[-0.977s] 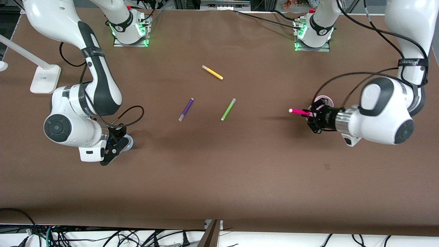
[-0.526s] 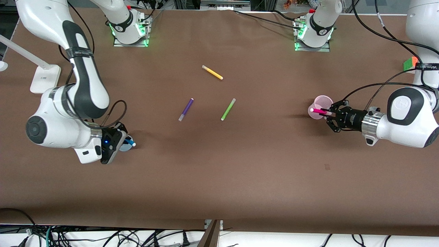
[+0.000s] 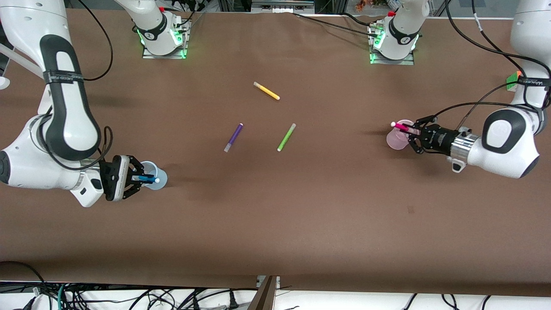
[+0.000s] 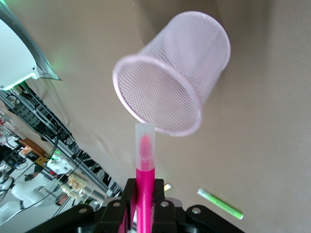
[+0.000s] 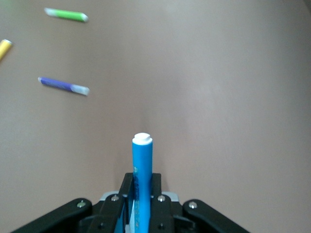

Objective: Place pink and blue markers in matching cups

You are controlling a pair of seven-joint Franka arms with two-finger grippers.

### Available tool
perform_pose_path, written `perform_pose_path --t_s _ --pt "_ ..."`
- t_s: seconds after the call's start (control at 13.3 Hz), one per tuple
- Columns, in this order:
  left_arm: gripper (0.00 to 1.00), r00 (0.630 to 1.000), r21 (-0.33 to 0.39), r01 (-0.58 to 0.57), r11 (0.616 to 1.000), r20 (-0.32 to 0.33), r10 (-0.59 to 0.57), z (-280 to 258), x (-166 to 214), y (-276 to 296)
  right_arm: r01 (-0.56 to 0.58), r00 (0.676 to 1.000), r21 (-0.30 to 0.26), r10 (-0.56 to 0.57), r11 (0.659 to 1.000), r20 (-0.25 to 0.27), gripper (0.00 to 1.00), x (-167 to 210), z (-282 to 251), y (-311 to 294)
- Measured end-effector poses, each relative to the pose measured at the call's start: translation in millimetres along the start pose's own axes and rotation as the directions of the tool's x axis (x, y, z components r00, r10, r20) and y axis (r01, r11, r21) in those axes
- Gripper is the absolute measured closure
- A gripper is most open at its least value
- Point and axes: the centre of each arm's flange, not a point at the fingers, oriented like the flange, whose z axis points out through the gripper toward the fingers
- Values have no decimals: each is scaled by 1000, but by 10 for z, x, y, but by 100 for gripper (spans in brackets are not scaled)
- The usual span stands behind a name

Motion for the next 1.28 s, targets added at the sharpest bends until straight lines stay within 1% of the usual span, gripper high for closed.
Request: perform_pose_path --t_s 0.08,0.23,0.3,0.38,0.53,0.75,1.05,1.13,1.28 --pt "82 1000 -4 -7 1000 17 7 -21 101 -56 28 999 14 -28 1000 -31 83 -46 12 -3" --pt "82 999 -2 -29 1000 31 29 7 144 -78 70 996 30 -68 997 -59 83 -92 26 -14" --pt "82 998 -1 -50 999 44 50 42 128 -72 91 994 47 -88 995 -72 83 -94 40 -35" --pt "82 996 -1 -72 997 56 72 80 122 -69 117 989 65 -110 991 -95 83 -113 44 -60" --pt "82 993 -1 -100 995 63 100 147 168 -72 161 977 99 -144 982 -159 83 -238 13 -109" --pt "82 989 -5 -132 991 71 132 202 261 -92 200 962 107 -174 974 -208 83 -479 -11 -120" --pt "81 986 -13 -142 990 85 142 208 373 -98 225 944 103 -191 969 -269 83 -625 192 -66" --pt "75 986 -17 -139 990 87 140 217 406 -88 230 942 102 -195 968 -274 83 -642 217 -61" --pt "54 987 -26 -134 991 88 136 220 461 -74 236 939 101 -200 966 -279 83 -664 241 -55"
